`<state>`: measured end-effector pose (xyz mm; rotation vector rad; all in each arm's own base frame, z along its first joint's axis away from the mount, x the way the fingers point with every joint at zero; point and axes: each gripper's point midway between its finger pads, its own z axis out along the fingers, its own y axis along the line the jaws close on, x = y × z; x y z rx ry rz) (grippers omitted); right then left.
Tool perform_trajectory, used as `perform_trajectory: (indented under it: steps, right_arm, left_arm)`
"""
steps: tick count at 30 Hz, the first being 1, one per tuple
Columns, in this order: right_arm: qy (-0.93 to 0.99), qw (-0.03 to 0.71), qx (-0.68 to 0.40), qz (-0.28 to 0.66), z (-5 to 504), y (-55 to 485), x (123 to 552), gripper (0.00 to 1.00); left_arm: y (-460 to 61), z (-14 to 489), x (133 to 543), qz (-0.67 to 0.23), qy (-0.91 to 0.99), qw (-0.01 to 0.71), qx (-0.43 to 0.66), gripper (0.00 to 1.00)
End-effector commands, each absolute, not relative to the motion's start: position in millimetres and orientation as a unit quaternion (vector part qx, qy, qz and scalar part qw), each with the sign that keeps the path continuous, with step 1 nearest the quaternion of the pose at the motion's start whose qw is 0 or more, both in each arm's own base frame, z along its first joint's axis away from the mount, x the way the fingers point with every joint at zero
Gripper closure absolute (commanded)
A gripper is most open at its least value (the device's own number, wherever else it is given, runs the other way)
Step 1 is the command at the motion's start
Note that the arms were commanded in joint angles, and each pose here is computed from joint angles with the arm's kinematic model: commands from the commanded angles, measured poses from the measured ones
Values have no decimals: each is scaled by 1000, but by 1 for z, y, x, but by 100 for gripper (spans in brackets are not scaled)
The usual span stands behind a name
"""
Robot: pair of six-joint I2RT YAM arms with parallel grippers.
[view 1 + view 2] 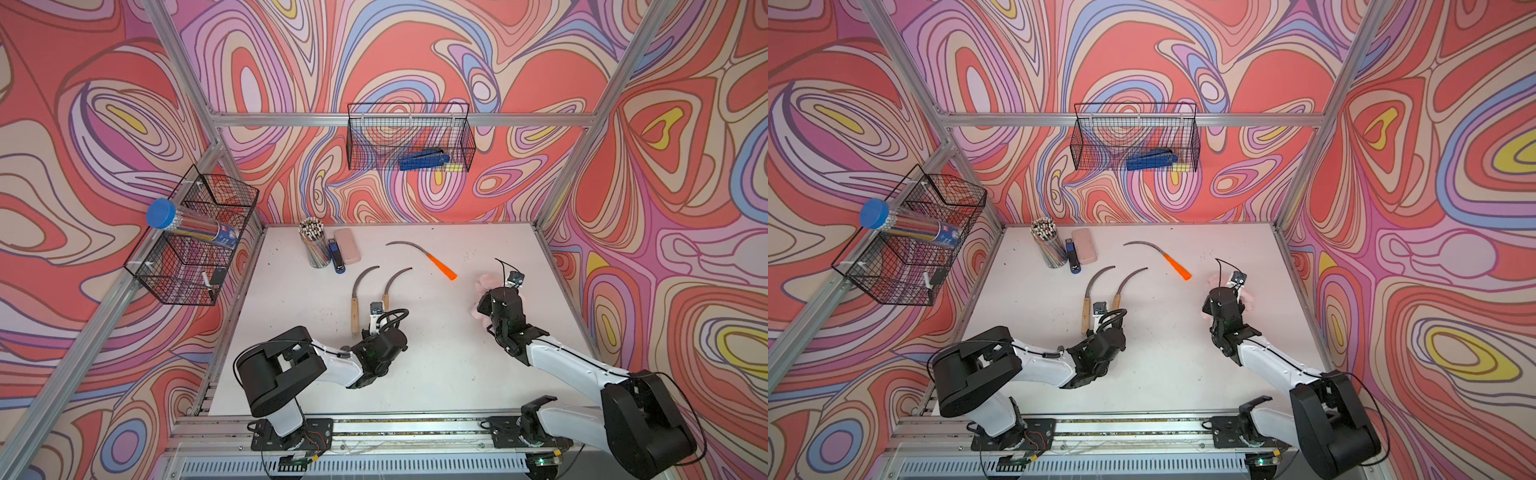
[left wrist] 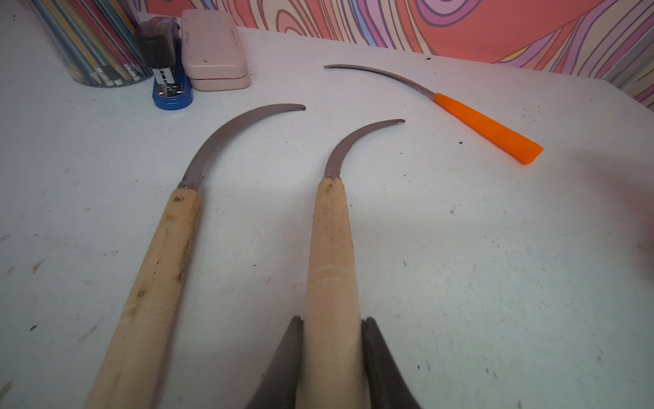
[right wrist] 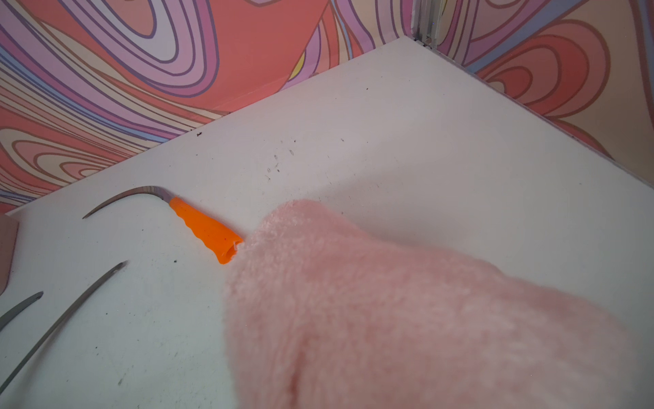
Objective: Wipe small sickles with rags
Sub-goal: Place the small sickle at the center of the board.
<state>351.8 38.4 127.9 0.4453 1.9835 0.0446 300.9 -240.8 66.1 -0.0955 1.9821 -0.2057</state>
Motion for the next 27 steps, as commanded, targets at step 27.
perform_trajectory:
  steps: [27]
  right_arm:
    - [814,547,193,30,139,36,349,100]
  left_arm:
    - [-230,61,298,-83,825,556,-59,70]
